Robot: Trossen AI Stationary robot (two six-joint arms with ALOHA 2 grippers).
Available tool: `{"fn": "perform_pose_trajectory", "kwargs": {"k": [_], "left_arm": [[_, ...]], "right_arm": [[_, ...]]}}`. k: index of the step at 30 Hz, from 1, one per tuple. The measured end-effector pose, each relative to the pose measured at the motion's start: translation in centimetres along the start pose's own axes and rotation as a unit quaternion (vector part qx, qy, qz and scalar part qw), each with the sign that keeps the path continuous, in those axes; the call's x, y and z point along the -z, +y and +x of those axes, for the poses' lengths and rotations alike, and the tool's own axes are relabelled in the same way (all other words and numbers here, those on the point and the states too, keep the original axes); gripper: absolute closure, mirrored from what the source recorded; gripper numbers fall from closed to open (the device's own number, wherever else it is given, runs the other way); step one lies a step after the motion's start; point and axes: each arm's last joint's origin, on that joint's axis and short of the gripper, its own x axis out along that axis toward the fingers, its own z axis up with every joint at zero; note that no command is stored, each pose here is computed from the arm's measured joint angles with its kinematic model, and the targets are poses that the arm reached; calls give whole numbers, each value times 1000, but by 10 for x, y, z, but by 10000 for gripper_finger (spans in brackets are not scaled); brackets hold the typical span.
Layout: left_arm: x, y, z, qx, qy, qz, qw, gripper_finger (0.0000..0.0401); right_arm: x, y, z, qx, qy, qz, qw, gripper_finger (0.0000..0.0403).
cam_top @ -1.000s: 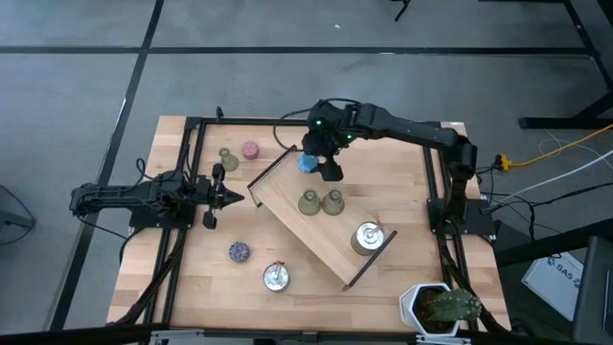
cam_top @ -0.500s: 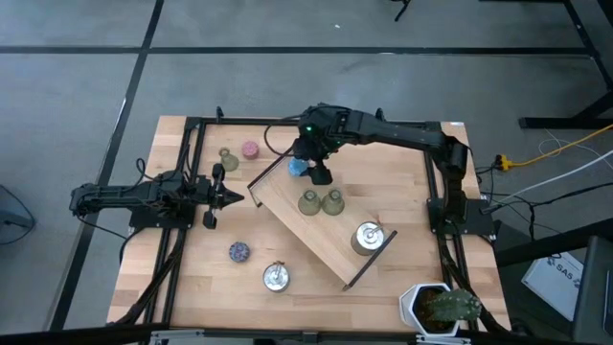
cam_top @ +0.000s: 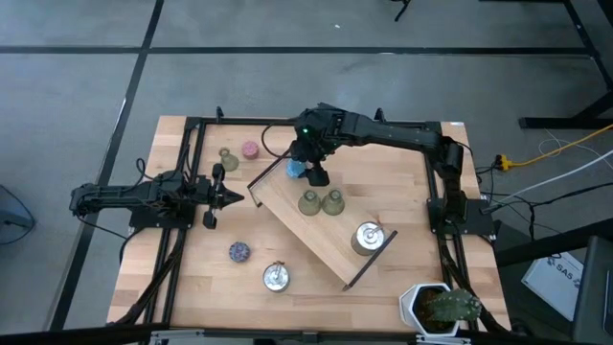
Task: Pick & Place candle stick holders
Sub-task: Put the blue white scented candle on the shelf
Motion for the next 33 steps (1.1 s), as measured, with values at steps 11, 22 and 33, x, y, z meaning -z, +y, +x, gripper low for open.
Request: {"fn": "perform_pose_trajectory", "kwargs": {"k": [11,22,33], "left_arm": [[0,0,0,0,0,0,1000,397],[0,0,0,0,0,0,1000,397],[0,0,0,0,0,0,1000,397]], "right_arm": [[-1,0,0,3,-5,0,1000,104],[-1,-2,0,24,-1,-1,1000,104],[-2,-2,0,23,-2,2,1000,86]]}}
